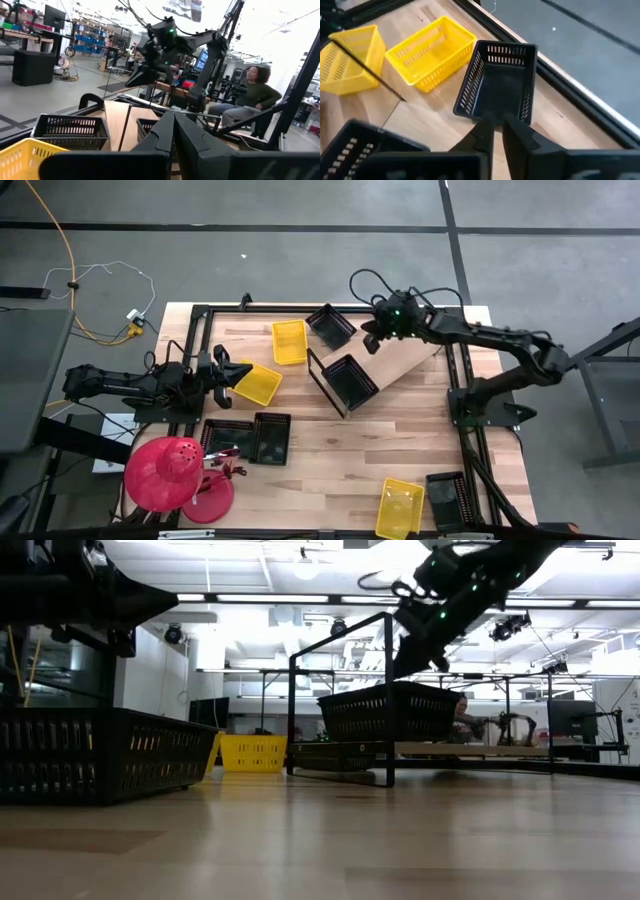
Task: Stack baskets on shelf by color
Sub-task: Stack the black bin on top of the black bin on the shelf
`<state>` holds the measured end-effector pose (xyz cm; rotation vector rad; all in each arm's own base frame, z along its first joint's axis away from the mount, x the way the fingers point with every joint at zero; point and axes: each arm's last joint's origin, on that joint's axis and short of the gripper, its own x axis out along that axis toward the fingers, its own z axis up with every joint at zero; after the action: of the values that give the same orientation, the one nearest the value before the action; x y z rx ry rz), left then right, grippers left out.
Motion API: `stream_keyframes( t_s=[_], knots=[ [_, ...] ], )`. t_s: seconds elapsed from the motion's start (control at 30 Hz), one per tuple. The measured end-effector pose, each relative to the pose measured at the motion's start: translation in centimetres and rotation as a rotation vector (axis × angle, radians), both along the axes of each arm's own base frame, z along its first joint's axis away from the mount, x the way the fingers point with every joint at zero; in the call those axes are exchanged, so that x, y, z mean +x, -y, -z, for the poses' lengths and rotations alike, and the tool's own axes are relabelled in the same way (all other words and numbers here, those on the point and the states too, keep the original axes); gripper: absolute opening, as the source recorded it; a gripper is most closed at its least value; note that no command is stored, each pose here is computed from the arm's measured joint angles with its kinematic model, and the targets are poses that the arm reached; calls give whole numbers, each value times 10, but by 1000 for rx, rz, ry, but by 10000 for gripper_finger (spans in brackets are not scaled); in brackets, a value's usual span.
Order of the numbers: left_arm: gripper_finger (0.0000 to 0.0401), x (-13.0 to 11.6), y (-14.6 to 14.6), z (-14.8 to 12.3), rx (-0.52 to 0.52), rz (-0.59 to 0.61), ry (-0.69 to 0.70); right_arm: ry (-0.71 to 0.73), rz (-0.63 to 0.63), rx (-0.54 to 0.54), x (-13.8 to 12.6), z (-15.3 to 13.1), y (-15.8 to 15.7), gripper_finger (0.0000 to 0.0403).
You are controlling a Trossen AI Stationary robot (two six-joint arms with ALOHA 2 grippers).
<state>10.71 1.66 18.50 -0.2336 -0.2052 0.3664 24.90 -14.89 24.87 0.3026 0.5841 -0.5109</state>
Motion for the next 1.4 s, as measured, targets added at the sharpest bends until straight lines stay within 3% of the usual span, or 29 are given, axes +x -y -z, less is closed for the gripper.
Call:
stream_keyframes(
  t_s=[0.37,0.53,0.97,1.17,1.4],
  knots=[
    [0,0,0,0,1,-9,-1,-14,114,127,4,24,19,164],
    [0,0,0,0,1,-9,-1,5,127,160,2,24,22,202],
    [0,0,0,0,-1,-10,-1,5,176,187,3,22,24,211],
    [0,0,0,0,-17,-7,7,-89,178,195,36,12,31,211],
    [0,0,0,0,-16,-3,7,-190,173,191,78,4,61,211]
  ],
)
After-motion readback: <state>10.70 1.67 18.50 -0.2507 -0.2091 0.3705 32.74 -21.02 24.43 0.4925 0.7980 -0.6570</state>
